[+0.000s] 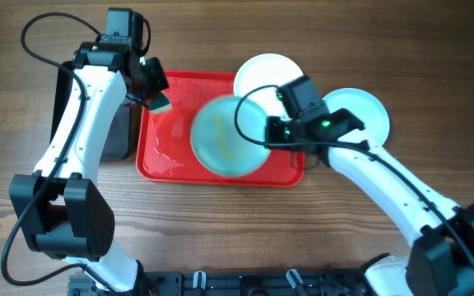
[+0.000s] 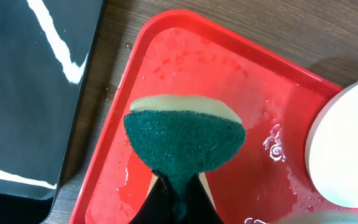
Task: Clean dirty plates on tray and stack at the side
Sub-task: 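Grasp the light-blue plate rim with the right gripper and drag it left, then scrub the light-blue plate with the sponge in the left gripper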
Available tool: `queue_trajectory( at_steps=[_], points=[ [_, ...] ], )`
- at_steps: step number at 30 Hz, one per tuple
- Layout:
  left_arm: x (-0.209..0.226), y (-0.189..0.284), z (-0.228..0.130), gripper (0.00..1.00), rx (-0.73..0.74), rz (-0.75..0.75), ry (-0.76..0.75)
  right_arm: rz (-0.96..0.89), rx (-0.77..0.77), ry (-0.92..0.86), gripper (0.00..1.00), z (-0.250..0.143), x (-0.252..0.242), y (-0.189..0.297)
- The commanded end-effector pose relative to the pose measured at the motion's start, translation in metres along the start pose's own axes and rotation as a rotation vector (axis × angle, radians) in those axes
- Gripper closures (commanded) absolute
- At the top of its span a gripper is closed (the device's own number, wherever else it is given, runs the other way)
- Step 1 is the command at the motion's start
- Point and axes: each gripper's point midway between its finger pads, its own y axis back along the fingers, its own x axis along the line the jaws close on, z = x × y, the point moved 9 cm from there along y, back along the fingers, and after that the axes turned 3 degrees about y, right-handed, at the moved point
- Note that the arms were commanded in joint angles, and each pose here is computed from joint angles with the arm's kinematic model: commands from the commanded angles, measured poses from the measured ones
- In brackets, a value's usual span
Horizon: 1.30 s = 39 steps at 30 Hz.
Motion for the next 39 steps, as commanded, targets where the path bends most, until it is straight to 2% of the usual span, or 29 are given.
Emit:
queue_trajectory(
  at_steps=[1, 6, 13, 14, 17, 20, 30, 39],
  points=[
    [0.001, -0.004, -0.001, 0.96, 0.014, 0.0, -0.013, -0.031, -0.041, -0.136, 0.96, 0.005, 0.012, -0.031],
    [0.001, -0.004, -0.001, 0.96, 0.014, -0.001, -0.013, -0.006, -0.016, -0.117, 0.96, -0.005, 0.034, -0.07],
    [0.001, -0.004, -0.001, 0.96, 0.014, -0.001, -0.013, -0.036, 0.037, -0.107, 0.96, -0.018, 0.049, -0.099],
    [0.001, -0.004, -0.001, 0.96, 0.014, -0.001, -0.013, -0.029, 0.046, -0.094, 0.93, -0.019, 0.05, -0.1],
    [0.001, -0.004, -0.001, 0.96, 0.011, -0.002, -0.013, -0.019, 0.043, -0.026, 0.7, -0.014, 0.05, -0.099],
    [0.001, -0.004, 0.0, 0.96, 0.008, -0.004, -0.013, -0.022, 0.033, 0.012, 0.68, -0.004, 0.048, -0.096],
    [0.0, -0.004, -0.001, 0.96, 0.013, -0.011, -0.003, 0.029, 0.114, 0.179, 0.69, -0.001, 0.047, -0.12],
    [0.004, -0.015, -0.01, 0.96, 0.056, -0.009, -0.001, 0.013, 0.133, 0.162, 0.91, -0.001, 0.046, -0.132]
  ],
)
